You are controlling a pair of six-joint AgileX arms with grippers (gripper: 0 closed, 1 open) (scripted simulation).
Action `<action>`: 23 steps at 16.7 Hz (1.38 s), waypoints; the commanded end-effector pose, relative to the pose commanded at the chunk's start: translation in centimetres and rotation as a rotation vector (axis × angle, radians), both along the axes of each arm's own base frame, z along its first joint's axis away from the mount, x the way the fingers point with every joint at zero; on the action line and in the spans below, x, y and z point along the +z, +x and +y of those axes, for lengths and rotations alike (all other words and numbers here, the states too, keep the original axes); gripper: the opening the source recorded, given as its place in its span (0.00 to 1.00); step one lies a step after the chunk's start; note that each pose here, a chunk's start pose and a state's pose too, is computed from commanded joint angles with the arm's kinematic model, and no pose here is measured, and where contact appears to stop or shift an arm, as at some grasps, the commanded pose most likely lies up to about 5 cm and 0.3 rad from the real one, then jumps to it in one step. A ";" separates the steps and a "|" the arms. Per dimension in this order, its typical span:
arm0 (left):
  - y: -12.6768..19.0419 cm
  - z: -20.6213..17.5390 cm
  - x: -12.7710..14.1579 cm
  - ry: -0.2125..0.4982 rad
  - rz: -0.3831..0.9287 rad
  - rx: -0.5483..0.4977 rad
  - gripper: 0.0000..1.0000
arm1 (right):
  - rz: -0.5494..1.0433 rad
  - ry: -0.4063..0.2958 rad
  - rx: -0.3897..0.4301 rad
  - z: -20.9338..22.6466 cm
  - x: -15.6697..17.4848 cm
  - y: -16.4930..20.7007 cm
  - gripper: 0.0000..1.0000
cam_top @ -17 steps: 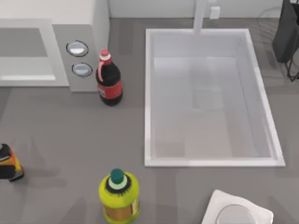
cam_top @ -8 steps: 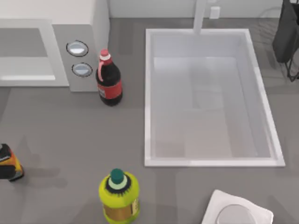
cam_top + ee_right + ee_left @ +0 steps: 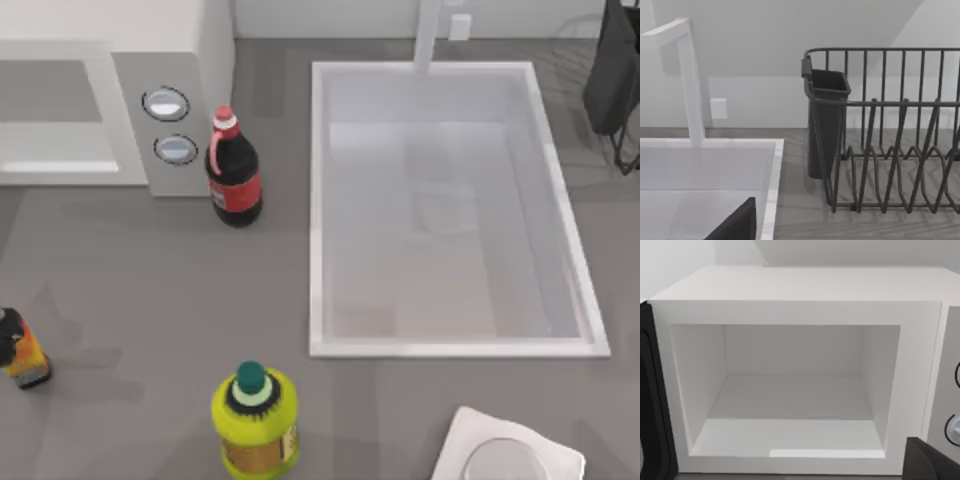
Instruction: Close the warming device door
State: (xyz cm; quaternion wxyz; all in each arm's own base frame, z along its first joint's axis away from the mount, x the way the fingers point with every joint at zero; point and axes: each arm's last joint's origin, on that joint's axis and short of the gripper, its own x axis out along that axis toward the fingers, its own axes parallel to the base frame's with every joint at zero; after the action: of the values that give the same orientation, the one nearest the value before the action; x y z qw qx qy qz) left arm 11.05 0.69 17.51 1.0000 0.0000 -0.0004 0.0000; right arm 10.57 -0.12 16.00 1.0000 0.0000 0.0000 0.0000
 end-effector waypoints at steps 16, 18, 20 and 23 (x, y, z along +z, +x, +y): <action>1.2 1.9 -0.8 0.000 0.002 0.000 0.00 | 0.000 0.000 0.000 0.0 0.0 0.0 1.00; 1.2 1.9 -0.9 0.000 0.003 0.000 0.00 | 0.000 0.000 0.000 0.0 0.0 0.0 1.00; 1.2 1.9 -0.8 0.002 0.000 -0.001 0.00 | 0.000 0.000 0.000 0.0 0.0 0.0 1.00; 1.4 2.3 -0.7 0.003 -0.003 -0.001 0.00 | 0.000 0.000 0.000 0.0 0.0 0.0 1.00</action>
State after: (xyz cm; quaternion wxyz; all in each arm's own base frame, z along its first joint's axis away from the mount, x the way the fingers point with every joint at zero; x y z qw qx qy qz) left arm 12.42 3.01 16.85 1.0000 0.0013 -0.0018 -0.0006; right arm 10.57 -0.12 16.00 1.0000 0.0000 0.0000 0.0000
